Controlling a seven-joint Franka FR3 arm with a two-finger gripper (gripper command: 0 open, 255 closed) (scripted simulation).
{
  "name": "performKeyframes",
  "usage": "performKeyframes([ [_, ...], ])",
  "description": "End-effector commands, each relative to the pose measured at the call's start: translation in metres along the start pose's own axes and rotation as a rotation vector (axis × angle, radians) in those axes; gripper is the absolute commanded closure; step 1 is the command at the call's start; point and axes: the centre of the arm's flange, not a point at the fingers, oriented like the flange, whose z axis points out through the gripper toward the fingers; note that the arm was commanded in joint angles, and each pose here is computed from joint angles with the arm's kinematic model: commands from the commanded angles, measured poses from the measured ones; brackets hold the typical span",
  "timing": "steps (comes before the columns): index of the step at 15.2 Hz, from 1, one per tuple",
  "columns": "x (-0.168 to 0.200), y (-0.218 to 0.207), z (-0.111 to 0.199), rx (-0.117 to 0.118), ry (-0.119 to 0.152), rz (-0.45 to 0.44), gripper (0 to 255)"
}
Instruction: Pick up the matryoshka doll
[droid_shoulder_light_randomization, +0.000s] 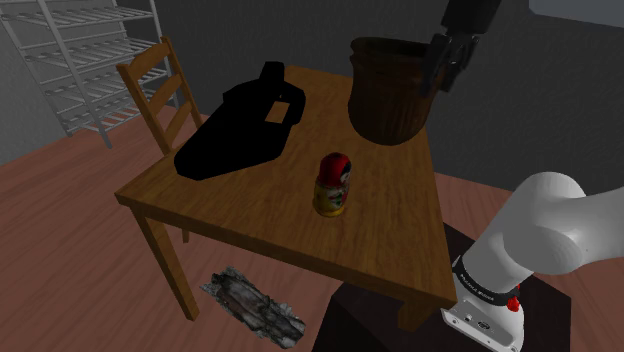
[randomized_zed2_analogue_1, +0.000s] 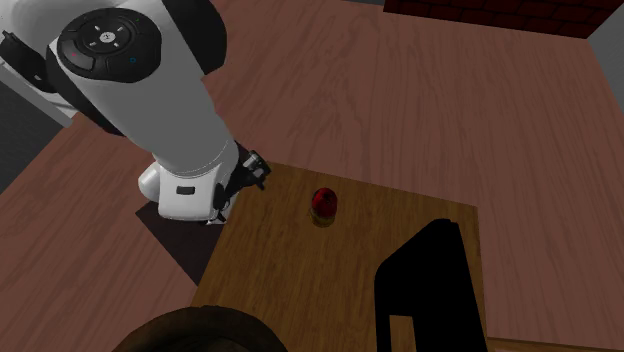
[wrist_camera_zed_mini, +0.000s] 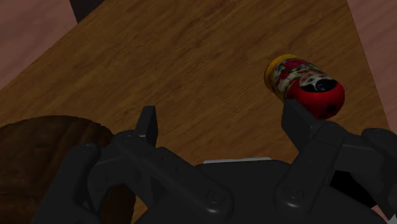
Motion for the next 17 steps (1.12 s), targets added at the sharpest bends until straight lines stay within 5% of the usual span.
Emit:
performKeyframes([
  [1, 0.000, 0.000, 0.000, 0.000, 0.000, 0.000, 0],
  [17, 0.027, -0.157, 0.119, 0.014, 0.217, -0.417, 0],
])
